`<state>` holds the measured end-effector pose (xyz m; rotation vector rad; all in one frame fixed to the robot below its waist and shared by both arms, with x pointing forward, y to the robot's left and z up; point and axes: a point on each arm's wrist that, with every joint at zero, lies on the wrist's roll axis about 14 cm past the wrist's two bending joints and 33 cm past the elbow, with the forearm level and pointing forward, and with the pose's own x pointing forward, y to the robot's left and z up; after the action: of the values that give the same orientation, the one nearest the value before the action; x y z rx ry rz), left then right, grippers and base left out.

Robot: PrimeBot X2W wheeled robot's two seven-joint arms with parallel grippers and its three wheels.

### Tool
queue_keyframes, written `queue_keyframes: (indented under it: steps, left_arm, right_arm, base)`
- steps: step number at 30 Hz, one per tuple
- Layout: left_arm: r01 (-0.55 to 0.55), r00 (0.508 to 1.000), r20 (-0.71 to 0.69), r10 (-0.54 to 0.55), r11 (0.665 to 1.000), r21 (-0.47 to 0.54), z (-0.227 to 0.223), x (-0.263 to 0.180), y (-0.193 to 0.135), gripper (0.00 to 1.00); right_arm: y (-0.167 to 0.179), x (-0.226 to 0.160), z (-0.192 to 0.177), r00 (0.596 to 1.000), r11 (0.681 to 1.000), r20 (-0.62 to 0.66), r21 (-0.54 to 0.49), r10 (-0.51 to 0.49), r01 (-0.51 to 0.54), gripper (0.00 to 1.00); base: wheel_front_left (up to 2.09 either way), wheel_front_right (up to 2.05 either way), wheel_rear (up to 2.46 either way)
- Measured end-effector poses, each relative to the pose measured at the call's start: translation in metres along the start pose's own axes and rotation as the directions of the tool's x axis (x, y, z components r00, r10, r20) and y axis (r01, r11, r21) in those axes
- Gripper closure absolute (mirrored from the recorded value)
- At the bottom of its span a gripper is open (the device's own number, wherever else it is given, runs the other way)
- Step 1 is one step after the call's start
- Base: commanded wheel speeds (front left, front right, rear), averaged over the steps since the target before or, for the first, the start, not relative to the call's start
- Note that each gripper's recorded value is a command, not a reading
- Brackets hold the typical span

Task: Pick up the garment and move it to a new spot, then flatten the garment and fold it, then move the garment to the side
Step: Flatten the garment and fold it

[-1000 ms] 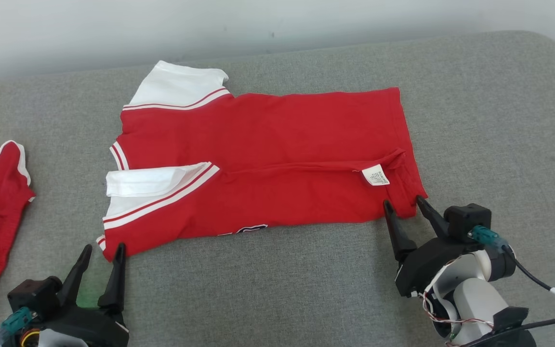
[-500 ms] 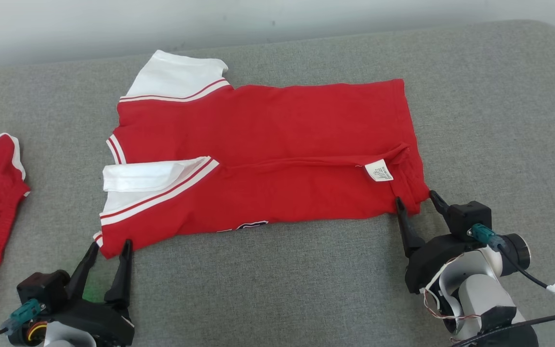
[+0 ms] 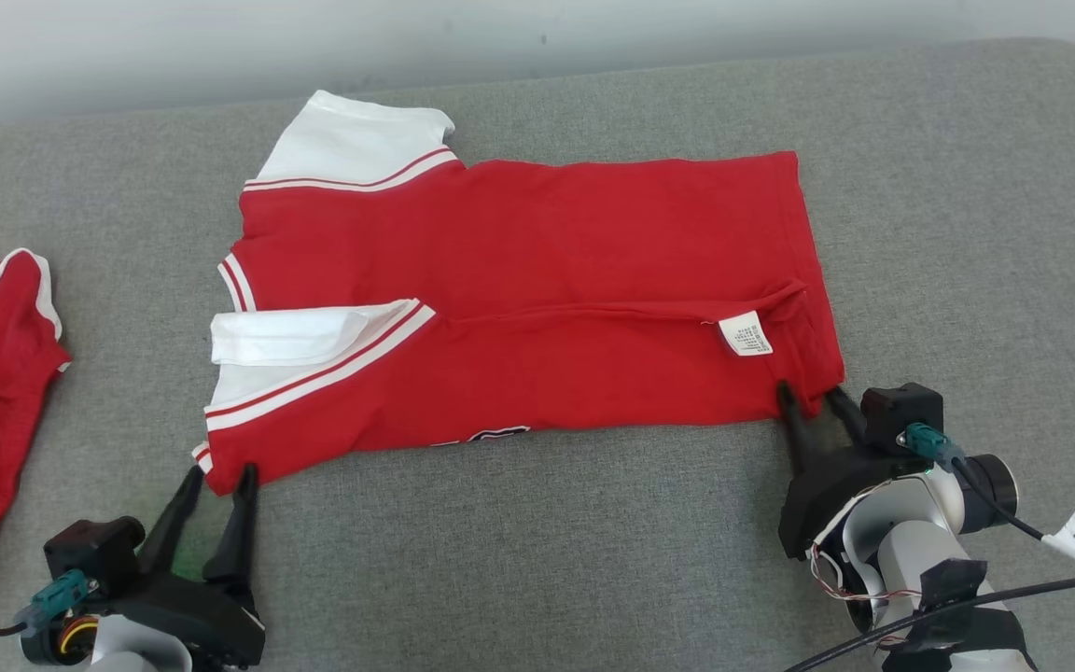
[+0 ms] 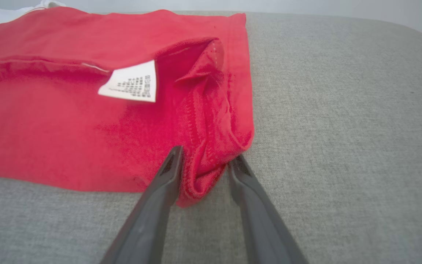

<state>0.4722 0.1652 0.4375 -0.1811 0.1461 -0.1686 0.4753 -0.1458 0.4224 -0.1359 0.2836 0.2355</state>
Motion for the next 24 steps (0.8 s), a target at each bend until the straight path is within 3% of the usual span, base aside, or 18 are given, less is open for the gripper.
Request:
queue_keyframes:
  steps: [1, 13, 24]
  left_arm:
    - [0.001, 1.000, -0.002, -0.001, 1.000, 0.001, 0.000, 0.000, 0.000, 1.00]
    - [-0.038, 0.999, 0.037, 0.039, 0.999, -0.012, 0.013, -0.024, 0.009, 1.00]
    - [-0.071, 0.996, 0.052, 0.077, 0.992, -0.108, 0.001, -0.079, -0.005, 1.00]
  right_arm:
    - [0.000, 0.000, 0.001, 1.000, 1.000, 0.006, 0.000, 0.001, -0.001, 1.00]
    - [-0.009, -0.022, 0.007, 0.997, 0.996, 0.069, 0.087, -0.042, 0.036, 1.00]
    - [-0.011, -0.068, -0.005, 0.998, 0.982, 0.052, 0.186, -0.048, 0.037, 1.00]
  base:
    - [0.00, 0.00, 0.00]
    - [0.00, 0.00, 0.00]
    - [0.00, 0.00, 0.00]
